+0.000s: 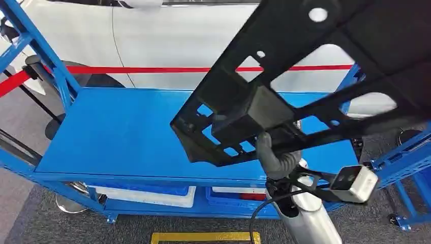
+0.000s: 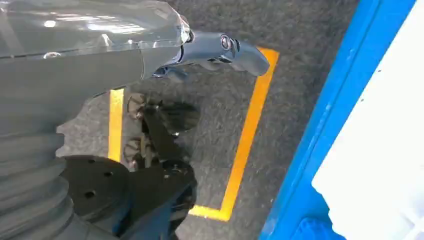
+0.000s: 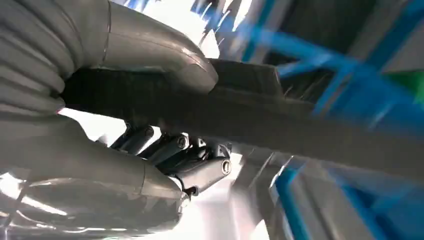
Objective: Take the parts from the cabinet and place them on the table.
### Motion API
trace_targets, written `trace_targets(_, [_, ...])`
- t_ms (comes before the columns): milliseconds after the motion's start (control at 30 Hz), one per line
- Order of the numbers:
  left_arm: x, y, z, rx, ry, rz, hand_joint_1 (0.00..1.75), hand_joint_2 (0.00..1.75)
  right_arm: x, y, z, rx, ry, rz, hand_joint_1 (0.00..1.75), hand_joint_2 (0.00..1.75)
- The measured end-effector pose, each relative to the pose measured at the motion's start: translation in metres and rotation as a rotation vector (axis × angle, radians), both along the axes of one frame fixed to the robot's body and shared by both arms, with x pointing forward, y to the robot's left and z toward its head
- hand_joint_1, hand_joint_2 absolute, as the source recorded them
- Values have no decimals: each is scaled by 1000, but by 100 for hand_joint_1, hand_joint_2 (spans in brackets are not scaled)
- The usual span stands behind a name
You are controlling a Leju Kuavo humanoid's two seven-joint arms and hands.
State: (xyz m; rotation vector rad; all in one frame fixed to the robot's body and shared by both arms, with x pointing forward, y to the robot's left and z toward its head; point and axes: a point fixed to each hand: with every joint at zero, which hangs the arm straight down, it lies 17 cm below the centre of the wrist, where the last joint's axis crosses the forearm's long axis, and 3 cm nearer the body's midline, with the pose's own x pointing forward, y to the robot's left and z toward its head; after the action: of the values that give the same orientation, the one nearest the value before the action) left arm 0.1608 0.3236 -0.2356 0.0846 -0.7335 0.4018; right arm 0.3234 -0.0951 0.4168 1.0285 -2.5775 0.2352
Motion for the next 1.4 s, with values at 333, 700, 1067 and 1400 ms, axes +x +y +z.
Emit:
trace_targets(333, [-15,-1,-14,-8,130,17,0,175,-37,18,-23,-72,91,379,175,175])
trace_targets(700, [-32,7,-22,-9,210,59,0,175,-58,3,-35,-51,59,342,175,175])
trace_targets(1067, [-23,21,-18,8,175,46,0,175,-77,-3,-30,-80,-26,264,175,175])
trace_targets(1400, [-23,14,-18,1,173,14,0,175,-101,0,-27,-125,-90,254,175,175])
